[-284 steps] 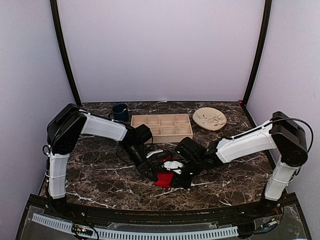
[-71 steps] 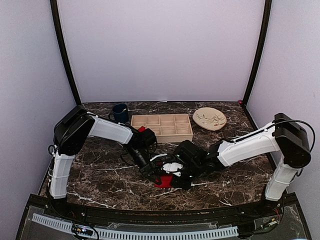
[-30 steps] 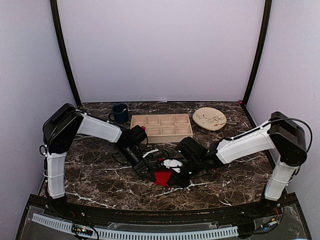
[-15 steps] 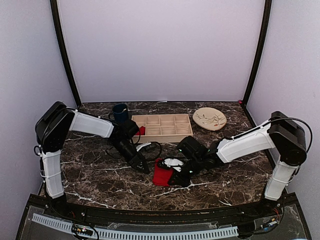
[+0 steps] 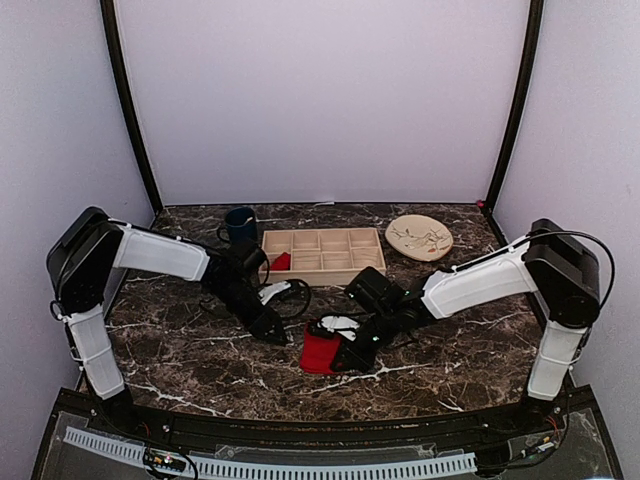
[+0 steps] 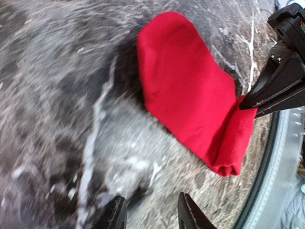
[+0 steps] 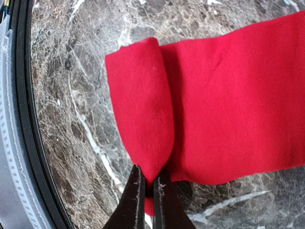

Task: Roll the socks
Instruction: Roll the sock at the center of the board.

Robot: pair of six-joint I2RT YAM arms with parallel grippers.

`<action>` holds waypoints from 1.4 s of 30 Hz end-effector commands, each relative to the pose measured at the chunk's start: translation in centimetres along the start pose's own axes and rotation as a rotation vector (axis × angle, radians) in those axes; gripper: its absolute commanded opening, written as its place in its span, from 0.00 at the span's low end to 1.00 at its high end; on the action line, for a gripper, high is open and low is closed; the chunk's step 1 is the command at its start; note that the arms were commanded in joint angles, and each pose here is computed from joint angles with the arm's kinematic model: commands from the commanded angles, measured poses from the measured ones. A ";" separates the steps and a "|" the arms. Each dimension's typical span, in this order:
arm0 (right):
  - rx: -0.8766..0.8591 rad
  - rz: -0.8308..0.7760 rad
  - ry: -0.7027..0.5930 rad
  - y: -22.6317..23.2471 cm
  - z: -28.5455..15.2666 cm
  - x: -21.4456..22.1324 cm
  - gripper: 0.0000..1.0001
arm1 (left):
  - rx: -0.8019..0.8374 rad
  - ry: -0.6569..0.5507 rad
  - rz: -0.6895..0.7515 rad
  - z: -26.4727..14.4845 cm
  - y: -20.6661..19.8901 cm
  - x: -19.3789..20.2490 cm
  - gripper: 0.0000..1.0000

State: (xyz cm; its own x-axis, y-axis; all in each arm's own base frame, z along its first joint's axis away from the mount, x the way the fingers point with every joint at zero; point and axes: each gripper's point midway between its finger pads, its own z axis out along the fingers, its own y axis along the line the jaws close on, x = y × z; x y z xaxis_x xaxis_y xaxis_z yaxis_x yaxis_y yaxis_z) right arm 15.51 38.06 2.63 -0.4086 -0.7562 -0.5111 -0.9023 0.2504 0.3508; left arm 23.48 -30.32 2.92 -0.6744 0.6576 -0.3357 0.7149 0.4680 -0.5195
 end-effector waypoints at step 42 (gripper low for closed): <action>-0.376 0.201 0.119 1.2 0.3 -2.1 0.01 | -0.181 -0.083 0.588 0.9 -8.1 0.0 0.50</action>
State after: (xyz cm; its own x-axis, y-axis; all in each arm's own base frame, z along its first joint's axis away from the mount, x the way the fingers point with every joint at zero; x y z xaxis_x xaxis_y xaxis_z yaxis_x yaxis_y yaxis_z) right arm 15.15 39.70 3.56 -0.5344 -0.7853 -0.3127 -0.6955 0.1983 0.6907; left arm 17.24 -34.05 6.14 -0.2019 0.7800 -0.5923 0.9792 0.1730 -0.1059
